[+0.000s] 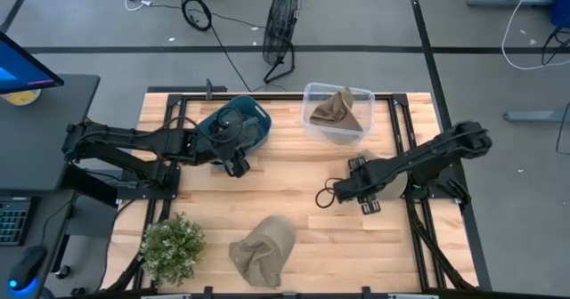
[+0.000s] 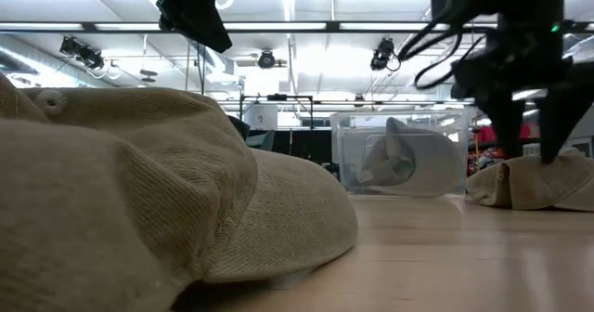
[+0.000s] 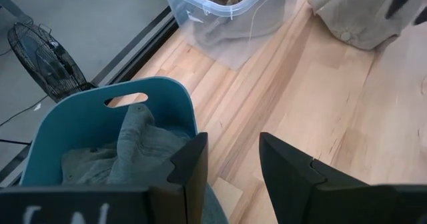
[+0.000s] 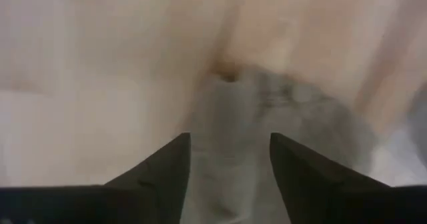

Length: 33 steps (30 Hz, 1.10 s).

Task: Pick & Place hat
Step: Put the top brown cap into the transparent bin

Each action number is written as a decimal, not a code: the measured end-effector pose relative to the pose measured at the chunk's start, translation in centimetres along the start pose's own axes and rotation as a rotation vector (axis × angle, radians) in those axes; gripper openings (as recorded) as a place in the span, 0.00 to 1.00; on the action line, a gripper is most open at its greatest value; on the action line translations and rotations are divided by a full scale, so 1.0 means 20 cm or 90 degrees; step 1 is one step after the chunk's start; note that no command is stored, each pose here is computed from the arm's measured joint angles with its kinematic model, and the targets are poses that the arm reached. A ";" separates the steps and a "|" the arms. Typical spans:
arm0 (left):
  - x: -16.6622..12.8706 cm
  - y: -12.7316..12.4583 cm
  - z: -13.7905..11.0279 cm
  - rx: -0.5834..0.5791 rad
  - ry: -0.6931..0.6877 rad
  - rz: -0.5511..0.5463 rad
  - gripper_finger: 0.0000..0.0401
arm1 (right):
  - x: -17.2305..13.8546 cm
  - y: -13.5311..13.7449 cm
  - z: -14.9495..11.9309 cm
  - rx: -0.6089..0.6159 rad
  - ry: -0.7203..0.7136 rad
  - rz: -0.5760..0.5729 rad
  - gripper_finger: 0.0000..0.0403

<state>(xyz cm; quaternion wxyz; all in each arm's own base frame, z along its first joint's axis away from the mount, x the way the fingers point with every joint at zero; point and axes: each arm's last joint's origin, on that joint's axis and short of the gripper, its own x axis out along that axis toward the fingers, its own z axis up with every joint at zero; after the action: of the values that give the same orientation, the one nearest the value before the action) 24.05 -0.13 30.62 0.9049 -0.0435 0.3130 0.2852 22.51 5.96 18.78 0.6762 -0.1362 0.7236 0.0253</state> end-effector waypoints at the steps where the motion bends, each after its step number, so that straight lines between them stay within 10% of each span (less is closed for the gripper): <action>1: 0.00 0.00 0.00 0.000 0.000 0.000 0.35 | 0.01 -0.01 0.01 0.007 0.010 -0.019 0.53; 13: 0.00 0.00 0.00 0.001 0.000 0.000 0.35 | 0.15 -0.09 0.05 0.044 0.090 -0.006 0.48; 22: 0.00 0.00 0.00 0.001 0.000 0.000 0.35 | 0.15 -0.09 0.06 0.035 0.084 0.056 0.06; 33: 0.00 0.00 0.00 0.002 0.001 0.000 0.35 | -0.22 -0.11 0.28 -0.029 -0.098 0.009 0.02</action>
<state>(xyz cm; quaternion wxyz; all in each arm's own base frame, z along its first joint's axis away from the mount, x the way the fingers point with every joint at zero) 24.05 -0.13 30.61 0.9047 -0.0420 0.3140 0.2848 28.73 5.85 22.89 0.7264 -0.1440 0.6696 0.0574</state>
